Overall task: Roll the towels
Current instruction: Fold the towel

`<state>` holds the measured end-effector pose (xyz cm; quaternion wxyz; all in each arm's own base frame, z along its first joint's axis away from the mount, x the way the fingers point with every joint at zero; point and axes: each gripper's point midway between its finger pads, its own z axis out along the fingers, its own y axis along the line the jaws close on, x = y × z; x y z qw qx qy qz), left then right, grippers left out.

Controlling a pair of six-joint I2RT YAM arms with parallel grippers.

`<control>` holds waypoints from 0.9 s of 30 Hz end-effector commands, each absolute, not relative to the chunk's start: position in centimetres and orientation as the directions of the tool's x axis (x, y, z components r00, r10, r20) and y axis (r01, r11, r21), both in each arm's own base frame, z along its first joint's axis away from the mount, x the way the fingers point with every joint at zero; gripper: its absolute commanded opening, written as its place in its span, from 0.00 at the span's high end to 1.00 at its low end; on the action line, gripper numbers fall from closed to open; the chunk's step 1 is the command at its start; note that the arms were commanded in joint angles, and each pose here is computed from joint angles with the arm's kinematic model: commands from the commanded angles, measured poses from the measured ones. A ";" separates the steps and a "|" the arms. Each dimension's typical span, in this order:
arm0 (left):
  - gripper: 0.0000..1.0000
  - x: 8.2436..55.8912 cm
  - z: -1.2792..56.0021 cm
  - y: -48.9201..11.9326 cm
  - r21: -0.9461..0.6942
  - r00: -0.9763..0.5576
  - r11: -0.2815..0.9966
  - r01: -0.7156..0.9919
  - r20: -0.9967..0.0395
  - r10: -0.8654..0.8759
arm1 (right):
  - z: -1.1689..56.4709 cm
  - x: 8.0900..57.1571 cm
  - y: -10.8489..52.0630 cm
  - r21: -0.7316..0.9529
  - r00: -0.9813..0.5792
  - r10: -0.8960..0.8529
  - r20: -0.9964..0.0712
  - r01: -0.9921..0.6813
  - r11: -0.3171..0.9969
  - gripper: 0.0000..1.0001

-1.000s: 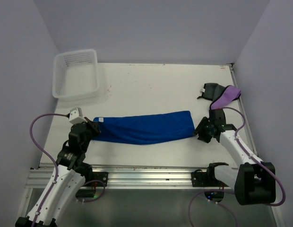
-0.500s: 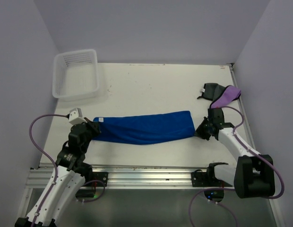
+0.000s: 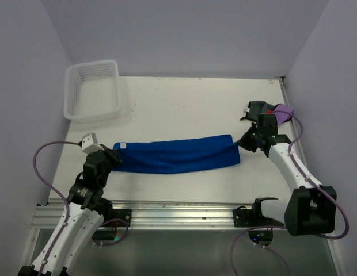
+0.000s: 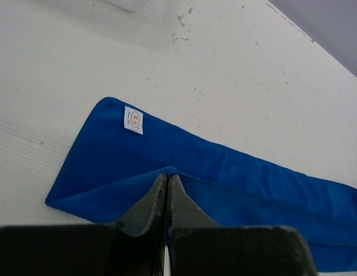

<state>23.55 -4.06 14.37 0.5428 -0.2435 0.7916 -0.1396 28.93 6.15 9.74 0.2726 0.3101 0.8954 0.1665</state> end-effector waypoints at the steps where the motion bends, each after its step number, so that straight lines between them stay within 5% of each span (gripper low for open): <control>1: 1.00 23.6 15.6 -3.3 -0.496 -0.253 0.822 -0.279 -0.788 -0.561 | 12.6 31.9 6.3 0.510 -0.621 0.664 -0.416 0.446 0.736 1.00; 27: 1.00 27.8 15.1 -0.8 -0.207 -0.375 0.848 -0.487 -0.828 -0.418 | 8.7 41.5 8.3 0.429 -0.707 0.604 -0.369 0.446 0.785 1.00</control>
